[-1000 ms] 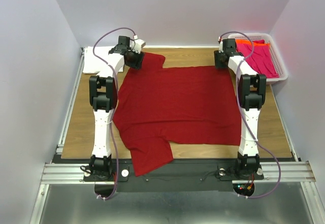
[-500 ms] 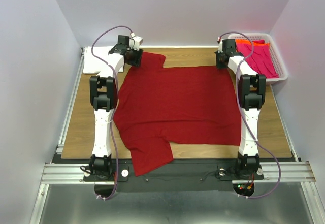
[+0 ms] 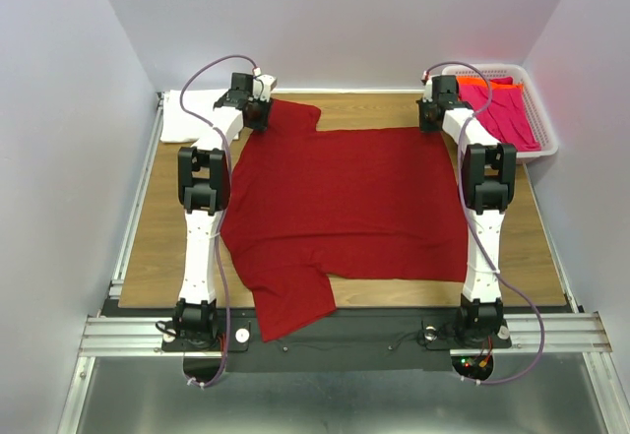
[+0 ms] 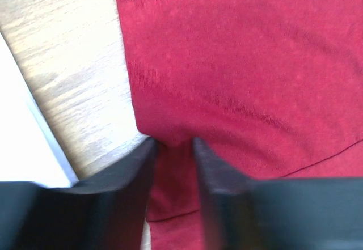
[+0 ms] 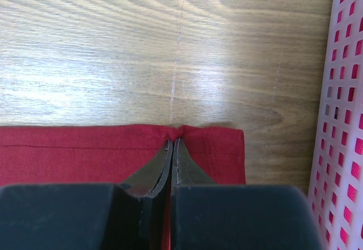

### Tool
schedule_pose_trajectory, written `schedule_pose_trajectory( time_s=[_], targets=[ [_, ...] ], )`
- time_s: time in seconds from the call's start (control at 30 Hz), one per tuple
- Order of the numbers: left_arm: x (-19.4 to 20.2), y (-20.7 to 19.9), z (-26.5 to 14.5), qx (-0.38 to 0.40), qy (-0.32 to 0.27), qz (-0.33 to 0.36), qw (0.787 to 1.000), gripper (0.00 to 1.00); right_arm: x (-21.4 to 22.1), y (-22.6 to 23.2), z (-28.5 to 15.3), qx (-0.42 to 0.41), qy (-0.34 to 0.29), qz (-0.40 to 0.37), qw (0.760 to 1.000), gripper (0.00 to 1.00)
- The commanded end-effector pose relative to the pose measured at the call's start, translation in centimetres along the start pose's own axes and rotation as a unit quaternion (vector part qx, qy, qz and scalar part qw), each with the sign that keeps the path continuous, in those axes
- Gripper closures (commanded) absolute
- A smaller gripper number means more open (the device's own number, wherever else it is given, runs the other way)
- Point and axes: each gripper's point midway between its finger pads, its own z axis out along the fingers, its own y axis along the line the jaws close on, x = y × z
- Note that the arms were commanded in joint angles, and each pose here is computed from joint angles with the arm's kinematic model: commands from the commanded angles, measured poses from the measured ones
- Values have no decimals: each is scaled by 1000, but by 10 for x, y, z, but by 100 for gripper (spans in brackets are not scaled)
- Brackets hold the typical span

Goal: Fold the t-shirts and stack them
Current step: Flatten the tshirt out, then fold the tshirt

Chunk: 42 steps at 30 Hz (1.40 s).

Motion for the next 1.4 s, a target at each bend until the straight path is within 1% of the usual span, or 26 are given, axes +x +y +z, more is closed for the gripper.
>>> schedule_pose_trajectory(
  time_s=[0.0,0.07,0.1,0.17,0.2,0.37,0.4,0.43,0.47,0.53,0.7,0.93,1.0,1.17,1.23,1.27,1.3,1.37],
  targets=[
    [-26,4,-13,-10,-27,4,1000,70,13,7,-6,-22,30,3,999,99],
    [-31,2,-17,-5,-34,7,999,78,6,8,-11,-25,21,4,999,100],
    [-38,2,-22,-5,-41,9,999,86,0,8,-14,-26,15,6,1000,99],
    [-44,2,-27,-5,-50,13,999,94,-7,8,-18,-27,7,6,1000,100],
    [-51,3,-33,-8,-58,16,998,100,-11,8,-20,-27,2,6,1000,99],
    [-70,2,-54,-10,-81,27,996,100,-23,7,-31,-26,-12,6,1000,99],
    [-68,1,-55,-8,-81,30,996,100,-25,8,-33,-27,-13,5,1000,99],
    [-76,0,-65,-10,-92,34,995,100,-25,8,-35,-27,-14,5,1000,99],
    [-72,-2,-66,-6,-89,34,995,100,-27,7,-36,-27,-16,4,999,99],
    [-80,-2,-76,-8,-103,42,994,100,-27,7,-39,-27,-16,2,999,99],
    [-75,5,-76,-27,-95,49,994,100,-27,6,-39,-25,-16,-1,1000,99],
    [-75,-1,-76,-5,-92,48,995,100,-31,5,-41,-23,-21,-2,1000,99],
    [-76,-1,-79,-3,-96,51,994,100,-39,4,-47,-21,-30,-7,999,99],
    [-89,-3,-105,-2,-116,67,991,100,-56,4,-68,-23,-52,-14,998,100],
    [-80,-3,-108,-3,-107,73,992,100,-63,2,-81,-23,-62,-17,998,99],
    [-82,-3,-117,-5,-111,80,991,100,-58,2,-83,-23,-57,-20,998,99],
    [-71,-4,-115,-3,-101,82,992,100,-63,1,-92,-21,-63,-27,997,99],
    [-71,-5,-127,-6,-105,94,990,100,-56,-2,-95,-16,-56,-33,998,99]
  ],
)
